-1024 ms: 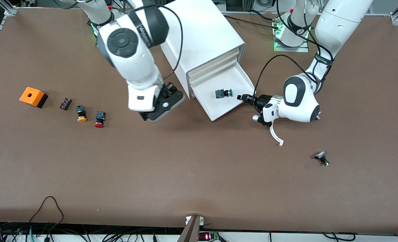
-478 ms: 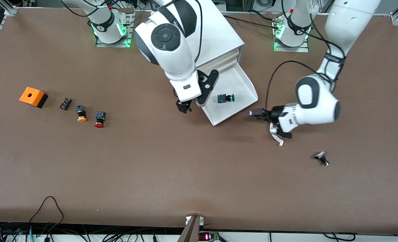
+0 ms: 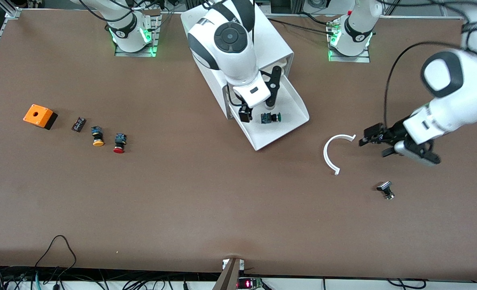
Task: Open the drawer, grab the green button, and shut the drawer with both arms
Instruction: 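Withdraw the left gripper while the right gripper reaches into the drawer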
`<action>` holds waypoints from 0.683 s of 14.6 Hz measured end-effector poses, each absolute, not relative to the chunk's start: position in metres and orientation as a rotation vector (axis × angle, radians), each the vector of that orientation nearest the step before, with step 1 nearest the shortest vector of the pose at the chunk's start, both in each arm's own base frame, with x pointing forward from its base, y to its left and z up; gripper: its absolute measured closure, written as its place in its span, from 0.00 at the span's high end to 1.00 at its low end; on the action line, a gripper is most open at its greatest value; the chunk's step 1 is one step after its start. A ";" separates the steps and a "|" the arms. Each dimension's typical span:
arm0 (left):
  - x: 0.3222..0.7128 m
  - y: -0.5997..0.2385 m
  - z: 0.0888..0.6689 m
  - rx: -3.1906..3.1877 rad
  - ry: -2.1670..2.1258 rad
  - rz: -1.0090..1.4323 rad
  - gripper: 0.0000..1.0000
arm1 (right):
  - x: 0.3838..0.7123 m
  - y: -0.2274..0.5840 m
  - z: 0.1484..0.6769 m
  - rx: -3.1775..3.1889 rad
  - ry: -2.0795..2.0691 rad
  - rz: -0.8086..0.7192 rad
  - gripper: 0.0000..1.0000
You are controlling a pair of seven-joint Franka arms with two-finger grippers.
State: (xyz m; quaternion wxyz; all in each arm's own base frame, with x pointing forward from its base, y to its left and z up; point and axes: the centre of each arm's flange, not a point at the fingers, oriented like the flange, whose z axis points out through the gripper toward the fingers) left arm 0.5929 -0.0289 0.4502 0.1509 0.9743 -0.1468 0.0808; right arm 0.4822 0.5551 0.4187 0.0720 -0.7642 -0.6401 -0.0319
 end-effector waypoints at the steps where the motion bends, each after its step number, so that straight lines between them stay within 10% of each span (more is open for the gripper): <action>1: 0.584 -0.021 0.481 2.837 -0.464 0.222 1.00 | 0.477 0.561 0.411 -2.270 -1.960 -0.082 1.00; 10: 0.550 0.011 0.576 3.168 -0.155 0.010 1.00 | 0.451 0.606 0.328 -2.199 -2.083 -0.116 1.00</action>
